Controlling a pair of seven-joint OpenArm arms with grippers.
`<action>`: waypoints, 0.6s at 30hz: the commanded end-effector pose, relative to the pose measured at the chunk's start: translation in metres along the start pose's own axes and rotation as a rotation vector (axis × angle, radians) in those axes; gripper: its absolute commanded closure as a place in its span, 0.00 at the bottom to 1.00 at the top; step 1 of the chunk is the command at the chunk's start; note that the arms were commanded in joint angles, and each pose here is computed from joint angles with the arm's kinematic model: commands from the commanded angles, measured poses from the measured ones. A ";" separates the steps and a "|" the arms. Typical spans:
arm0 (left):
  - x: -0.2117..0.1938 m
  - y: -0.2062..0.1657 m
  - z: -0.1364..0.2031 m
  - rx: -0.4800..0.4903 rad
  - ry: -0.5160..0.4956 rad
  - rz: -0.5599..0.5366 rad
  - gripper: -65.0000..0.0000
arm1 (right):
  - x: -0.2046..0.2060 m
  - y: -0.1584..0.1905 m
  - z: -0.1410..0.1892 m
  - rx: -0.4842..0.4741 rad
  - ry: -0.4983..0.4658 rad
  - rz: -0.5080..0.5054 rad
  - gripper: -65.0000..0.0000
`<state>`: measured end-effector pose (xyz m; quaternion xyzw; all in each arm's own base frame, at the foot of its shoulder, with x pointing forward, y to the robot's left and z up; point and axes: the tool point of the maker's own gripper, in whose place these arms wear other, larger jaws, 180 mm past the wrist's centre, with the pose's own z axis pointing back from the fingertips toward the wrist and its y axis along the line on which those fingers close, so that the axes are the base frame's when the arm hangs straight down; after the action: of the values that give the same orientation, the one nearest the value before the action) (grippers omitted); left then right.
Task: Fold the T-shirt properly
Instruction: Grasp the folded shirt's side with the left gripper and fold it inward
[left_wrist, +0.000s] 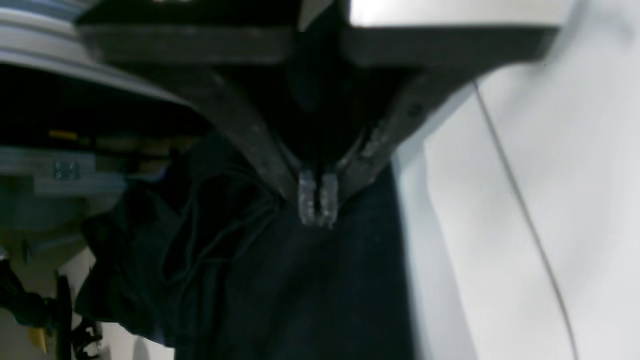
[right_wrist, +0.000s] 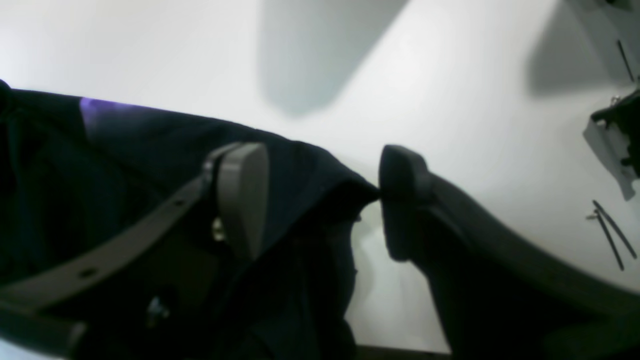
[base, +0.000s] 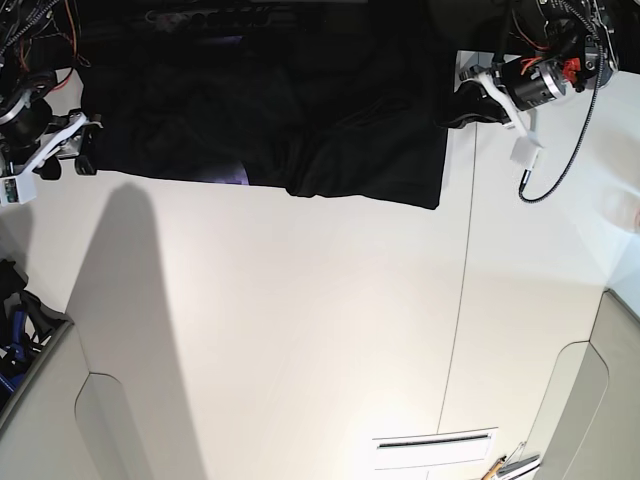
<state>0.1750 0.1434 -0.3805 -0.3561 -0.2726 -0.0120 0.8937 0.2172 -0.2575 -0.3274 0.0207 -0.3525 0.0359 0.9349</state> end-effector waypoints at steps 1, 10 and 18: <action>0.006 -0.006 0.002 -0.019 -0.011 -0.026 1.00 | 0.011 -0.003 0.004 -0.005 -0.038 0.014 0.46; -0.021 -0.034 -0.026 -0.100 0.117 -0.074 1.00 | 0.011 -0.003 0.004 -0.006 -0.038 0.014 0.46; -0.030 -0.133 -0.032 -0.494 0.165 -0.091 1.00 | 0.011 -0.003 0.004 -0.005 -0.037 0.014 0.46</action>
<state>0.1324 0.0187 -0.3411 -0.5410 -0.1875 -0.1418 0.8075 0.2173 -0.2575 -0.3273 0.0207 -0.3527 0.0359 0.9348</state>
